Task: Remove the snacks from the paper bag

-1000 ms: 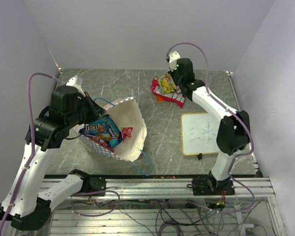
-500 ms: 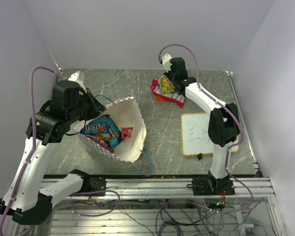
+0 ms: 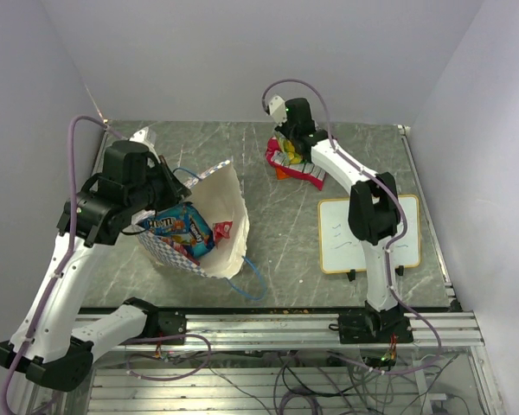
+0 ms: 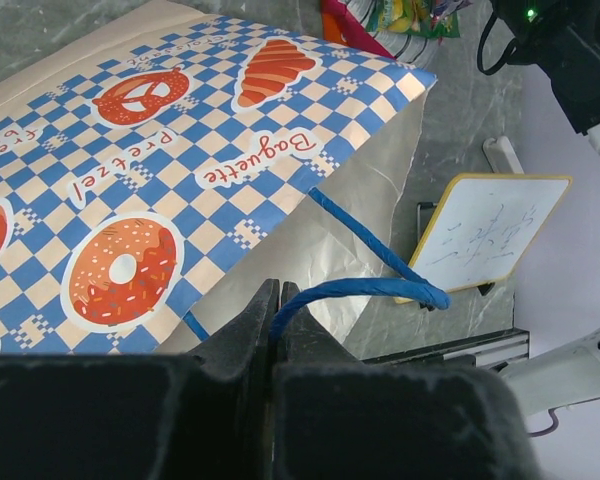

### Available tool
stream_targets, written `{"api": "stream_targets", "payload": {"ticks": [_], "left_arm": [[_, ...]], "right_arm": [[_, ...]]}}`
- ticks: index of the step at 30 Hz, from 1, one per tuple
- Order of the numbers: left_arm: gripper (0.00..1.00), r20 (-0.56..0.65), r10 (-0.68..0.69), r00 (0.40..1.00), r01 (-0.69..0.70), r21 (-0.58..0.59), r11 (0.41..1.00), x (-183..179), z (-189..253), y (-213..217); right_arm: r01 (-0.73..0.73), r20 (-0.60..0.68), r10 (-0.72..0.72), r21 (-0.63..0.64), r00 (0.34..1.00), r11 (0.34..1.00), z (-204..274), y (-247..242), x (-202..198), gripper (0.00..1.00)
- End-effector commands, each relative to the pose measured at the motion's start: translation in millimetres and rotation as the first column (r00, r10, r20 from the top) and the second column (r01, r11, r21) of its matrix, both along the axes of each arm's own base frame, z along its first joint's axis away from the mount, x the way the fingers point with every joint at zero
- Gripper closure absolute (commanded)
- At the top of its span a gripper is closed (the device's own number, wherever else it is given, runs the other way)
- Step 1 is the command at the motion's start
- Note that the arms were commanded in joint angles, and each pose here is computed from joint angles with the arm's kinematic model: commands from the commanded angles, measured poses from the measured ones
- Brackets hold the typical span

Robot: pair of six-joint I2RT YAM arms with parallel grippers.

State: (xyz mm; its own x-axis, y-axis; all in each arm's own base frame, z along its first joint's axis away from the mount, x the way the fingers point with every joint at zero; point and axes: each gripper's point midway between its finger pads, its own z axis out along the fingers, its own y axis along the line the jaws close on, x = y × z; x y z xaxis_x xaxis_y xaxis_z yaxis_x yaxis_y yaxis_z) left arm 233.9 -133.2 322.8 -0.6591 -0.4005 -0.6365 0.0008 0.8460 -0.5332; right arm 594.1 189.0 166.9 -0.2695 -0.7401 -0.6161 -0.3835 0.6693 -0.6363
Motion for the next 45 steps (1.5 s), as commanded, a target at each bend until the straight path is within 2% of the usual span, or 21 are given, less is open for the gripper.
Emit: {"api": "stream_targets", "payload": {"ticks": [1, 5, 8, 15, 19, 25, 28, 31, 35, 37, 40, 44, 45], "left_arm": [[0.93, 0.07, -0.038, 0.997, 0.041, -0.039, 0.998, 2.5, 17.0, -9.1], [0.93, 0.079, -0.036, 0.996, 0.043, -0.089, 0.995, 4.5, 12.8, -15.4], [0.93, 0.076, -0.033, 0.997, 0.042, -0.115, 0.992, 6.2, 13.5, -18.9], [0.93, 0.104, 0.005, 0.995, 0.004, -0.086, 0.996, 5.8, 27.0, -8.3], [0.93, 0.132, 0.012, 0.991, 0.002, -0.1, 0.995, 8.5, 36.3, -8.9], [0.93, 0.105, 0.018, 0.994, -0.008, -0.102, 0.995, 14.7, 35.3, -12.0], [0.93, 0.079, 0.049, 0.996, -0.04, -0.109, 0.993, 14.4, 33.0, -9.2], [0.93, 0.061, 0.047, 0.997, -0.038, -0.14, 0.989, 14.6, 28.5, -13.9], [0.93, 0.026, 0.026, 0.999, -0.022, -0.153, 0.988, 14.9, 18.3, -20.5], [0.93, 0.019, 0.013, 1.0, -0.01, -0.146, 0.989, 14.6, 12.8, -21.8], [0.93, 0.025, 0.006, 1.0, -0.002, -0.14, 0.99, 13.1, 9.3, -21.2], [0.93, 0.043, -0.022, 0.999, 0.028, -0.148, 0.989, 9.6, 9.7, -24.1], [0.93, 0.046, -0.03, 0.998, 0.036, -0.154, 0.987, 8.2, 10.8, -25.2]], "right_arm": [[-0.06, 0.001, 0.06, -0.029, 0.998, 0.998, -11.7, 7.4, 0.8, 1.0], [-0.089, -0.043, 0.088, -0.027, 0.995, 0.996, -29.3, 14.3, -1.5, 1.0], [-0.109, -0.076, 0.112, 0.046, 0.991, 0.993, -36.3, 25.1, -10.8, 1.0], [-0.094, -0.116, 0.103, 0.081, 0.988, 0.992, -59.2, 25.1, -21.4, 1.0], [-0.074, -0.095, 0.083, 0.097, 0.992, 0.993, -58.7, 23.6, -19.6, 1.0], [-0.067, -0.087, 0.081, 0.15, 0.993, 0.986, -27.2, 28.2, -22.0, 0.83], [-0.057, -0.066, 0.07, 0.183, 0.995, 0.982, -12.1, 28.0, -24.1, 0.62], [-0.043, -0.068, 0.057, 0.196, 0.996, 0.98, 7.8, 28.1, -23.4, 0.54], [-0.02, -0.07, 0.045, 0.329, 0.997, 0.944, 36.3, 33.3, -42.9, 0.4], [0.004, -0.093, 0.036, 0.397, 0.995, 0.918, 45.5, 36.7, -57.6, 0.36], [-0.017, -0.144, 0.102, 0.497, 0.984, 0.867, 55.7, 52.3, -88.3, 0.34], [-0.081, -0.165, 0.218, 0.592, 0.962, 0.802, 64.7, 81.8, -153.1, 0.33], [-0.098, -0.168, 0.243, 0.595, 0.955, 0.798, 54.8, 85.7, -172.0, 0.33]]}}
